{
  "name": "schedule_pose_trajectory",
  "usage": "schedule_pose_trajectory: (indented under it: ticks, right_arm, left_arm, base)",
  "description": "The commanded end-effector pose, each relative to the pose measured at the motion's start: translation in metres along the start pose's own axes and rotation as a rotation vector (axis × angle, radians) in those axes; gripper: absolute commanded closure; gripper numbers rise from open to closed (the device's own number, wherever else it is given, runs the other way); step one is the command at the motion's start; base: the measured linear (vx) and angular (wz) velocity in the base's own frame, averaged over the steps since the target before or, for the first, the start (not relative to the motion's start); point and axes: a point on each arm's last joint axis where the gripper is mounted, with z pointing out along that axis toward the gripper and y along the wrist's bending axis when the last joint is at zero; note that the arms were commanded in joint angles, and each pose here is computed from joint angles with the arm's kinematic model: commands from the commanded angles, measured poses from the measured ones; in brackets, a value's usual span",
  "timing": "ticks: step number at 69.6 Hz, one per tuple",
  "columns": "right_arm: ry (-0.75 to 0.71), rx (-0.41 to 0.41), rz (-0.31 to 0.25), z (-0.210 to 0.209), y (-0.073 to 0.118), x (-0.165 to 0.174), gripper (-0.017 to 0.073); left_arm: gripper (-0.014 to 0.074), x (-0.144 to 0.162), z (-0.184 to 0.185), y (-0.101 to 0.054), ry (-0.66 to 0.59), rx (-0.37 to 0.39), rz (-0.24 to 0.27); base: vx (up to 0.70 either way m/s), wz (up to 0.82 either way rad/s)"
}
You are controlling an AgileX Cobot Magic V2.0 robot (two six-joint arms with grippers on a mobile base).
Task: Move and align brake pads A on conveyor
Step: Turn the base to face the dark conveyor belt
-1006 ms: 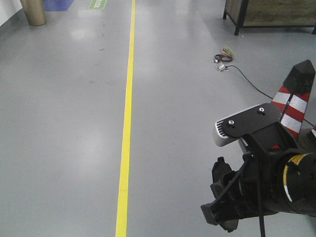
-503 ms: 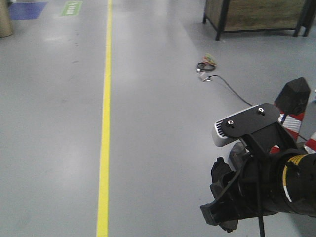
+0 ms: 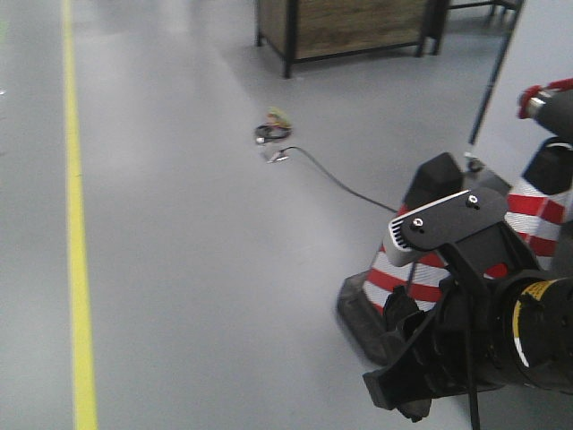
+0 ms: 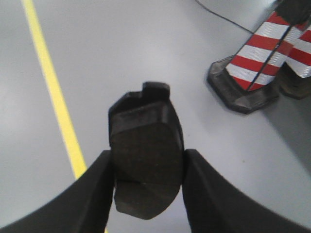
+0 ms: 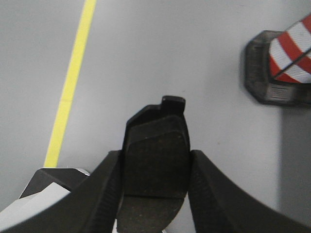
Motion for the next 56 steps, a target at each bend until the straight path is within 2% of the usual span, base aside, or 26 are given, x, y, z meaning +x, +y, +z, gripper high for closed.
schedule_pose_trajectory:
  ticks: [1, 28, 56]
  right_arm:
    - [-0.100, -0.012, -0.006, -0.0118, -0.0013, -0.0104, 0.0570]
    - [-0.100, -0.012, -0.006, -0.0118, -0.0013, -0.0104, 0.0570]
    - [-0.100, -0.012, -0.006, -0.0118, -0.0013, -0.0104, 0.0570]
  left_arm:
    - [0.0600, -0.0129, -0.0043, -0.0031, -0.093, 0.030, 0.010]
    - [0.0600, -0.0129, -0.0043, -0.0031, -0.093, 0.030, 0.010]
    - [0.0600, -0.0129, -0.0043, -0.0031, -0.093, 0.030, 0.010]
  base:
    - [0.41, -0.59]
    - [0.39, -0.68]
    - [0.35, -0.87]
